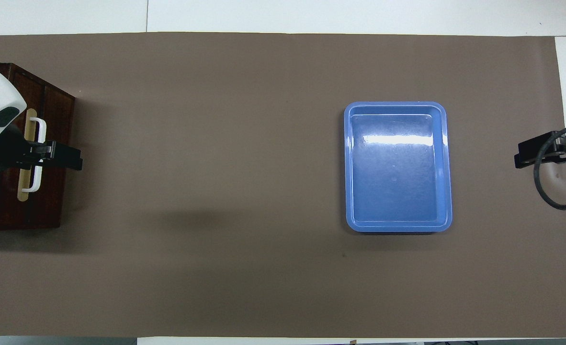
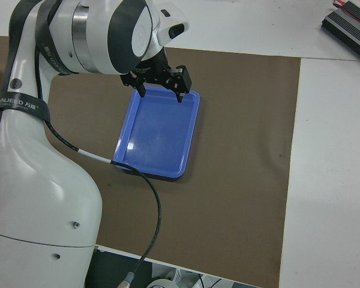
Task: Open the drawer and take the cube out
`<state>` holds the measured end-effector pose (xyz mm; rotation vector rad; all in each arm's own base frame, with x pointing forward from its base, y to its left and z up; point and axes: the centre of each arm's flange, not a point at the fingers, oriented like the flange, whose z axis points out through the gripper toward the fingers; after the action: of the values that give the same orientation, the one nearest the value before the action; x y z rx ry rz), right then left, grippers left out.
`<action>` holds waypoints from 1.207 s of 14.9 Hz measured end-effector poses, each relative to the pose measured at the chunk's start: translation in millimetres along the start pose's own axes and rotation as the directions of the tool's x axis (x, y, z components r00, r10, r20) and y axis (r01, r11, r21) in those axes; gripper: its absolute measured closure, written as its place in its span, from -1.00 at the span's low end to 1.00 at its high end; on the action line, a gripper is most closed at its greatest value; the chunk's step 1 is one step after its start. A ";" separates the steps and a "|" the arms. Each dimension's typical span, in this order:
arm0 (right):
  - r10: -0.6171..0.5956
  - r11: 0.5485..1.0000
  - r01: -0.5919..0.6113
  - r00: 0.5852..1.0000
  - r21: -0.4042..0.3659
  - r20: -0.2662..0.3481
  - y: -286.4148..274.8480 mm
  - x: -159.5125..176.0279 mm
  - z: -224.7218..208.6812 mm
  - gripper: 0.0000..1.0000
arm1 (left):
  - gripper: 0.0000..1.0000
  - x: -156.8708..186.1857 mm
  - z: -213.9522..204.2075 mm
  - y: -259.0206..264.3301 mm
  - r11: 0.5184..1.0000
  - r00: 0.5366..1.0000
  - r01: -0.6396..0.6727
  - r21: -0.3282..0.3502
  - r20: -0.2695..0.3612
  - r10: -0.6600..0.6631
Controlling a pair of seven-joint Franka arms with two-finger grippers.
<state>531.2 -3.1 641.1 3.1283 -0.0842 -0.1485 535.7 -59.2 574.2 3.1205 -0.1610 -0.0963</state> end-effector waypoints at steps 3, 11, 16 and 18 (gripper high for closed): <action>0.000 1.000 0.000 1.000 0.000 0.000 0.0 0.0 0.0 -1.00 | -1.00 0.0 0.0 -0.3 1.000 1.000 0.001 0.000 0.000 -0.001; 0.000 1.000 0.000 1.000 0.000 0.000 0.0 0.0 0.0 -1.00 | -1.00 3.9 17.1 -9.2 0.996 1.000 -0.016 0.087 -0.014 0.017; 0.000 1.000 0.000 1.000 0.000 0.000 0.0 0.0 0.0 -1.00 | -1.00 17.9 65.0 -19.4 0.974 0.996 -0.061 0.219 -0.046 0.073; 0.000 1.000 0.000 1.000 0.000 -0.001 0.0 0.1 -0.1 -1.00 | -1.00 25.4 89.0 -27.8 0.965 0.994 -0.074 0.253 -0.054 0.090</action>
<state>531.4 -3.1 641.2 3.1285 -0.0843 -0.1464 558.3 -35.2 483.3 3.3570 -0.3262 0.0299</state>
